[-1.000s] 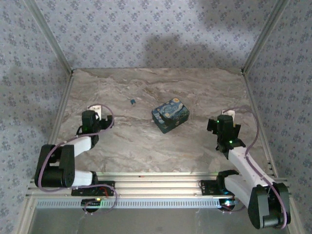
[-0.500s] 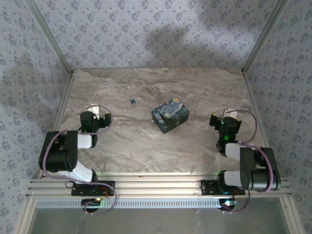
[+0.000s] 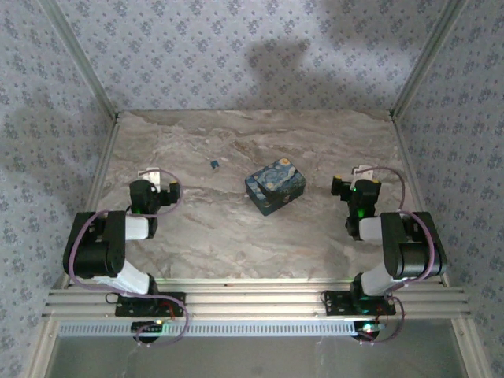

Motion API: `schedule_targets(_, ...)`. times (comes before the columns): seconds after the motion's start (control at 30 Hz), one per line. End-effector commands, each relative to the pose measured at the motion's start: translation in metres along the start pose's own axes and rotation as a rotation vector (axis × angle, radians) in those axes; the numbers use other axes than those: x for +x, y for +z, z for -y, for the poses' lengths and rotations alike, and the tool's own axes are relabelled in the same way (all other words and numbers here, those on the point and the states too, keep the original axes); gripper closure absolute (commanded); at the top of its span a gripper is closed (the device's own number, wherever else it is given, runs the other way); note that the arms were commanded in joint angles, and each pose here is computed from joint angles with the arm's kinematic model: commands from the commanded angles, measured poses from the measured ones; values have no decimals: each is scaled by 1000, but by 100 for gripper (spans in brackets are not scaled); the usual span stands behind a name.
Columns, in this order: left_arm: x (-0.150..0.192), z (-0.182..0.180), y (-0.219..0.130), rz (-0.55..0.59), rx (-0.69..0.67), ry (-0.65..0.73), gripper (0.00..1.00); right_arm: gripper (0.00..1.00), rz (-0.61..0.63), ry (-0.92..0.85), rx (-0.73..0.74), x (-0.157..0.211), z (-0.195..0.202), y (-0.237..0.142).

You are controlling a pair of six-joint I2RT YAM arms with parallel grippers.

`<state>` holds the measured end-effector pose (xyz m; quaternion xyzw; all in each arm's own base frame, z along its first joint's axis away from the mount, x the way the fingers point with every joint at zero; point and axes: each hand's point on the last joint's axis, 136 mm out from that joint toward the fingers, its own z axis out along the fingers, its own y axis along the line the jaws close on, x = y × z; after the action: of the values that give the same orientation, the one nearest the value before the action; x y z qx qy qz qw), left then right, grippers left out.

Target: Unlock the padlock with the key

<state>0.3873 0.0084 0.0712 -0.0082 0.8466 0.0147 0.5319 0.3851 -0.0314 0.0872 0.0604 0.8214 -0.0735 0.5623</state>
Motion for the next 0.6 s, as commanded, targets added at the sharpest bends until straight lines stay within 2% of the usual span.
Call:
schedule_targets(0.0,-21,1,1,58,10,-16,2,0,-7,-18,9,-1,2,2)
schedule_targets(0.5,-20,1,2,58,9,-17,2,0,-9,-22,8,0,2,2)
schedule_targets(0.57,-21,1,1,58,10,-15,2,0,-12,-39,-30,0,-5,3)
